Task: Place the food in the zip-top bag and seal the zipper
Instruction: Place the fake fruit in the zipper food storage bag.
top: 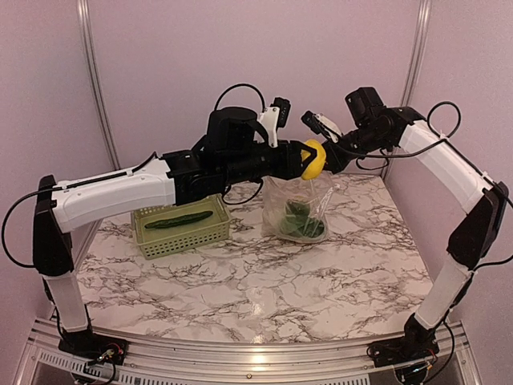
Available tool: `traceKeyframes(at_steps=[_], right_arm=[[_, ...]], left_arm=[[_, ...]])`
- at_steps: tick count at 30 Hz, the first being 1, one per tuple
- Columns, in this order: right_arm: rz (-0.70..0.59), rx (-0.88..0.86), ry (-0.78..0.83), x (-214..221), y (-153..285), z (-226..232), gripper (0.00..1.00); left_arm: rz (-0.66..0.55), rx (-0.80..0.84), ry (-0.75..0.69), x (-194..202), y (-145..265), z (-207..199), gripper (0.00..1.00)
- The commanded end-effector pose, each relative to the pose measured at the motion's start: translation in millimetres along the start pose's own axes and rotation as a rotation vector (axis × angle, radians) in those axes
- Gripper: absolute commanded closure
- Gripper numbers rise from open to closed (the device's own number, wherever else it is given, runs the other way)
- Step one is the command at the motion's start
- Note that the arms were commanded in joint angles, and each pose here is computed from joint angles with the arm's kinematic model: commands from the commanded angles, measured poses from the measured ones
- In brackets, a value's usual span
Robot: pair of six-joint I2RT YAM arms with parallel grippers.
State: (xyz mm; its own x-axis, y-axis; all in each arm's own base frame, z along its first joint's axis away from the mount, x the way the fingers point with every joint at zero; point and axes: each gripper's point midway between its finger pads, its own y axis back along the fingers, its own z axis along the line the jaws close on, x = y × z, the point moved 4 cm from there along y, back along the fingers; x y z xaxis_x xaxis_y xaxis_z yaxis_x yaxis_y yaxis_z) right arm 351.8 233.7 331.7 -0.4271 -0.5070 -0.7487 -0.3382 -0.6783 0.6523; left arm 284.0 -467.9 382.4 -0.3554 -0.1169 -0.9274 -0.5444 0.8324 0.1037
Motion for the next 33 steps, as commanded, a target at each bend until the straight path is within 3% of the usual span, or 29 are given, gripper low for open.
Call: traceKeyframes(at_steps=[1,11,15,19,24,28,33], right_arm=[[-0.073,-0.025,-0.016,-12,24,12,1.0],[-0.109,-0.05,-0.083,-10,37,0,1.0],[-0.11,-0.094,-0.086,-8,37,6,1.0],[-0.115,-0.125,-0.094,-7,38,9,1.0],[-0.144,-0.129,-0.135,-10,47,-2,1.0],[-0.147,-0.093,-0.166,-7,49,-17,1.0],[-0.125,-0.067,-0.182,-1,38,-27,1.0]], left_arm=[[0.059,-0.2,-0.06,15,-11,26,0.67],[0.129,-0.4,-0.111,47,-27,61,0.65],[0.148,-0.426,-0.124,51,-43,65,0.56],[0.127,-0.431,-0.112,41,-58,63,0.36],[0.092,-0.471,-0.106,30,-58,66,0.2],[0.054,-0.402,-0.104,12,-48,52,0.16],[-0.053,-0.176,-0.116,-19,-13,10,0.12]])
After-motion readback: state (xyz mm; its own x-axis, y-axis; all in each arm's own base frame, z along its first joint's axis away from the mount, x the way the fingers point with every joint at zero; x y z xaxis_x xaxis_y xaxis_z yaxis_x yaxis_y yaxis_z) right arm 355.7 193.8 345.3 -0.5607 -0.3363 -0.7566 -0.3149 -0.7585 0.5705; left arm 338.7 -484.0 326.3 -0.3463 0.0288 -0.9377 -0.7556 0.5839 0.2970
